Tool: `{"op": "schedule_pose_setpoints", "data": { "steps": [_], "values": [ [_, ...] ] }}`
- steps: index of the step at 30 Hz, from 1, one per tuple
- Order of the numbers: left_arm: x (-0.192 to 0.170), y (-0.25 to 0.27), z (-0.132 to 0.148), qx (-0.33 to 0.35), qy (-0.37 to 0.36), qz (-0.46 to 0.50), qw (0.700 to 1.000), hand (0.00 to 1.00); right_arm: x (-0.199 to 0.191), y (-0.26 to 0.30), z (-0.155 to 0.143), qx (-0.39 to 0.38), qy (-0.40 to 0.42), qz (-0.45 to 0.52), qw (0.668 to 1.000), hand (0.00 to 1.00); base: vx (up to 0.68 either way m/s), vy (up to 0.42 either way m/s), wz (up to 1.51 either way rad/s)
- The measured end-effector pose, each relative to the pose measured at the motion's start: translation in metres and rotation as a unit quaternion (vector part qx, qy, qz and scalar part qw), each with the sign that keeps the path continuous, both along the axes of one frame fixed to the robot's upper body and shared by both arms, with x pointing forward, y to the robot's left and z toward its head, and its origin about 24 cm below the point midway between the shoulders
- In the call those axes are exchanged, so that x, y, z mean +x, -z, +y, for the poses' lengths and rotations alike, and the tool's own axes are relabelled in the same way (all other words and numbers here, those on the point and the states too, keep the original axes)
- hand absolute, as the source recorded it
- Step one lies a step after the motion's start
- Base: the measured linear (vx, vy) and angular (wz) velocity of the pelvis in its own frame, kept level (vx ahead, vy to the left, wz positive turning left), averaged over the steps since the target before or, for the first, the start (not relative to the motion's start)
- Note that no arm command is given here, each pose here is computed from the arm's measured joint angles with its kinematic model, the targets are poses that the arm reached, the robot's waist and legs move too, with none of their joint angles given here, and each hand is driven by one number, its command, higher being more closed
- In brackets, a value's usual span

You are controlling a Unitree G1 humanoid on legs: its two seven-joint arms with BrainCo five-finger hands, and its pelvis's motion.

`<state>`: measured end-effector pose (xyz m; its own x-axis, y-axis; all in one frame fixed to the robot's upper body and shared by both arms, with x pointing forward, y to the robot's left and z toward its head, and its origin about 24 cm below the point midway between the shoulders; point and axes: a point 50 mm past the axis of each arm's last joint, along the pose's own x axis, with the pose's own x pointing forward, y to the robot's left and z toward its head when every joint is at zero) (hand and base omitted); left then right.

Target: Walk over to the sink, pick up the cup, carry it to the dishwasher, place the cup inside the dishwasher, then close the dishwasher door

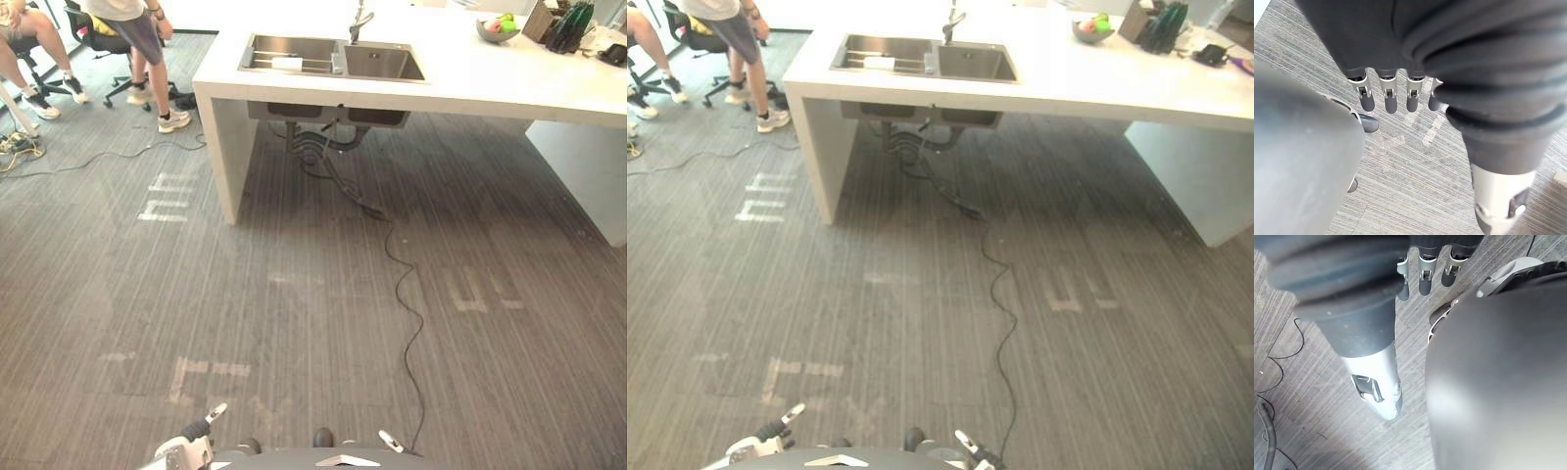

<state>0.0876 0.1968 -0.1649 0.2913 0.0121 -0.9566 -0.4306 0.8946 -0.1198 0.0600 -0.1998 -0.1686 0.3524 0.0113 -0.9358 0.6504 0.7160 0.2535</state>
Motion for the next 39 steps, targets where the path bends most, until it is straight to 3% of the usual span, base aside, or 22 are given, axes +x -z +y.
{"op": "schedule_pose_setpoints", "data": {
  "steps": [7, 10, 14, 18, 21, 31, 34, 39],
  "values": [
    [0.007, -0.002, 0.006, 0.010, 0.009, -0.005, 1.000, 0.00, 0.001, 0.000, 0.003, 0.015, 0.013, 0.013, 1.000, 0.00, -0.03, 0.006, -0.08],
    [0.020, -0.006, 0.015, 0.041, 0.036, -0.037, 0.998, 0.00, 0.017, -0.002, 0.006, 0.018, 0.008, -0.003, 1.000, 0.00, 0.02, -0.042, -0.21],
    [0.037, -0.011, 0.012, 0.052, 0.015, -0.088, 0.995, 0.00, 0.020, -0.002, 0.006, 0.019, 0.013, -0.010, 1.000, 0.00, 0.11, -0.056, 0.02],
    [0.087, -0.038, -0.021, 0.035, 0.067, -0.225, 0.972, 0.00, 0.008, 0.000, 0.003, 0.012, 0.028, -0.001, 1.000, 0.00, 0.19, -0.141, 0.50],
    [0.107, -0.054, -0.047, 0.005, 0.071, -0.274, 0.959, 0.00, -0.006, 0.002, 0.002, 0.021, 0.059, 0.012, 0.998, 0.00, 0.38, -0.252, 0.44],
    [0.098, -0.061, -0.074, -0.038, 0.079, -0.314, 0.945, 0.00, -0.020, -0.002, -0.029, -0.017, 0.139, -0.009, 0.990, 0.00, 0.39, -0.221, 0.20],
    [0.110, -0.088, -0.078, -0.050, 0.064, -0.386, 0.919, 0.00, -0.007, -0.006, -0.039, -0.042, 0.116, -0.032, 0.992, 0.00, 0.43, -0.086, 0.02],
    [0.152, -0.186, -0.059, -0.039, 0.009, -0.599, 0.799, 0.00, 0.040, -0.020, -0.045, -0.045, 0.062, -0.107, 0.991, 0.00, 0.52, 0.001, -0.51]
  ]
}}
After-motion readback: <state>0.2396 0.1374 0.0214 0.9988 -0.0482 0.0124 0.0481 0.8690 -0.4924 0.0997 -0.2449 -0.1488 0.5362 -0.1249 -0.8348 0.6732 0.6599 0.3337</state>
